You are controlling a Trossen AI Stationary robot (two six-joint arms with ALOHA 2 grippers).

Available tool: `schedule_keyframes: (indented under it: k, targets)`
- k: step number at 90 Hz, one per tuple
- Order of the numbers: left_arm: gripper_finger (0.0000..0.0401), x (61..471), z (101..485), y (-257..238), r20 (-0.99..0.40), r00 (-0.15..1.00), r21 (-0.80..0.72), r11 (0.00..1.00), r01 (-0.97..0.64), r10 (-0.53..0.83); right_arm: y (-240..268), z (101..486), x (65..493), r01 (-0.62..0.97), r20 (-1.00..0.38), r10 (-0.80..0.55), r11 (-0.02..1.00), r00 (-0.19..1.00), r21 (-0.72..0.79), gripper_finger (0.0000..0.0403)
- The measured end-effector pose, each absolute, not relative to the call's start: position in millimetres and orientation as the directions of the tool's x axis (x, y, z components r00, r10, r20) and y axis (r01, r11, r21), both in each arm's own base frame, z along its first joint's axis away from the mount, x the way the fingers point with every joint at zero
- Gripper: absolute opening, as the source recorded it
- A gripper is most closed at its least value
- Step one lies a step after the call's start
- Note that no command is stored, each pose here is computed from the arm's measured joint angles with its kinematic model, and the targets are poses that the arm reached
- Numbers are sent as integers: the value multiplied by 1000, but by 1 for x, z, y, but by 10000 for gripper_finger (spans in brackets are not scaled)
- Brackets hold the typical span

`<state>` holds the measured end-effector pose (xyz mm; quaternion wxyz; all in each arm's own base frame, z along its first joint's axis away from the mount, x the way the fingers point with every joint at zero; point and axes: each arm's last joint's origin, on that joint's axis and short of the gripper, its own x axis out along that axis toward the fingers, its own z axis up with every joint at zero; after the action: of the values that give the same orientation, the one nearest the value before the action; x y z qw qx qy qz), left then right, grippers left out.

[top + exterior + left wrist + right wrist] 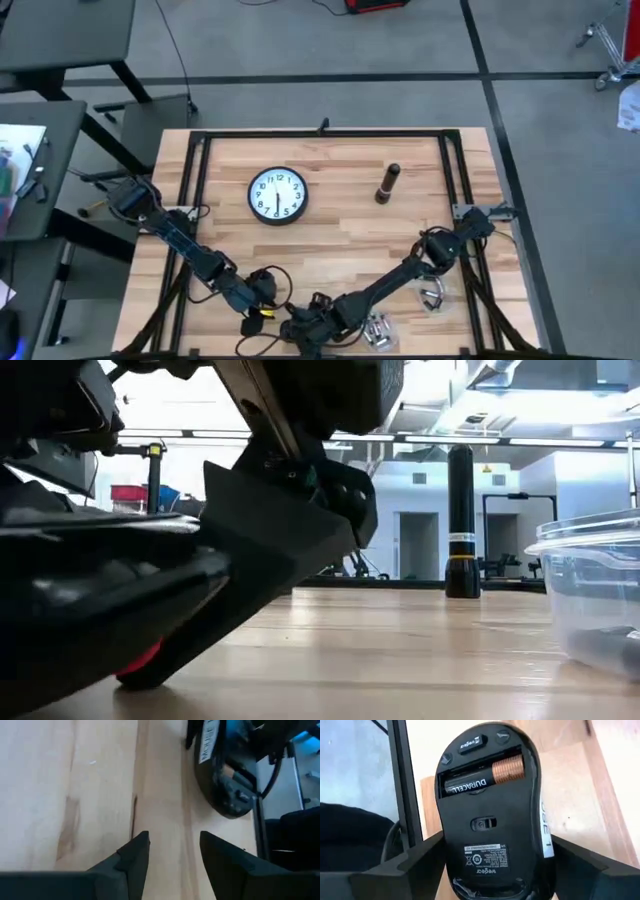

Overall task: Insert battery
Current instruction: Adjust the black computer mouse

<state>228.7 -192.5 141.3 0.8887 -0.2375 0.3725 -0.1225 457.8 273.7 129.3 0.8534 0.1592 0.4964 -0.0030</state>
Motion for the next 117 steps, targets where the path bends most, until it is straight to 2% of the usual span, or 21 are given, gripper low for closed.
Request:
schedule_keyframes:
  k: [14, 33, 53, 85, 99, 109, 117]
  targets:
    - [155, 230, 143, -193, -589, 703, -524, 850, 44, -399, 274, 128, 458, 100, -844, 134, 971, 520, 216, 270]
    - [155, 230, 145, -193, -576, 710, -548, 836, 33, -405, 274, 133, 459, 100, -849, 127, 973, 514, 206, 193]
    - [155, 229, 149, -193, -572, 712, -552, 833, 34, -407, 274, 141, 460, 98, -856, 125, 975, 502, 200, 138]
    - [155, 229, 151, -193, -561, 719, -539, 840, 58, -410, 260, 142, 468, 119, -859, 118, 972, 498, 203, 107]
    - [155, 231, 153, -193, -534, 734, -508, 853, 119, -421, 249, 142, 473, 110, -866, 114, 976, 487, 191, 98]
    - [155, 235, 155, -190, -517, 748, -483, 863, 147, -416, 241, 141, 473, 76, -880, 65, 991, 471, 113, 94]
    - [155, 240, 155, -184, -512, 760, -456, 877, 154, -400, 233, 141, 472, 52, -889, -30, 999, 457, -7, 93]
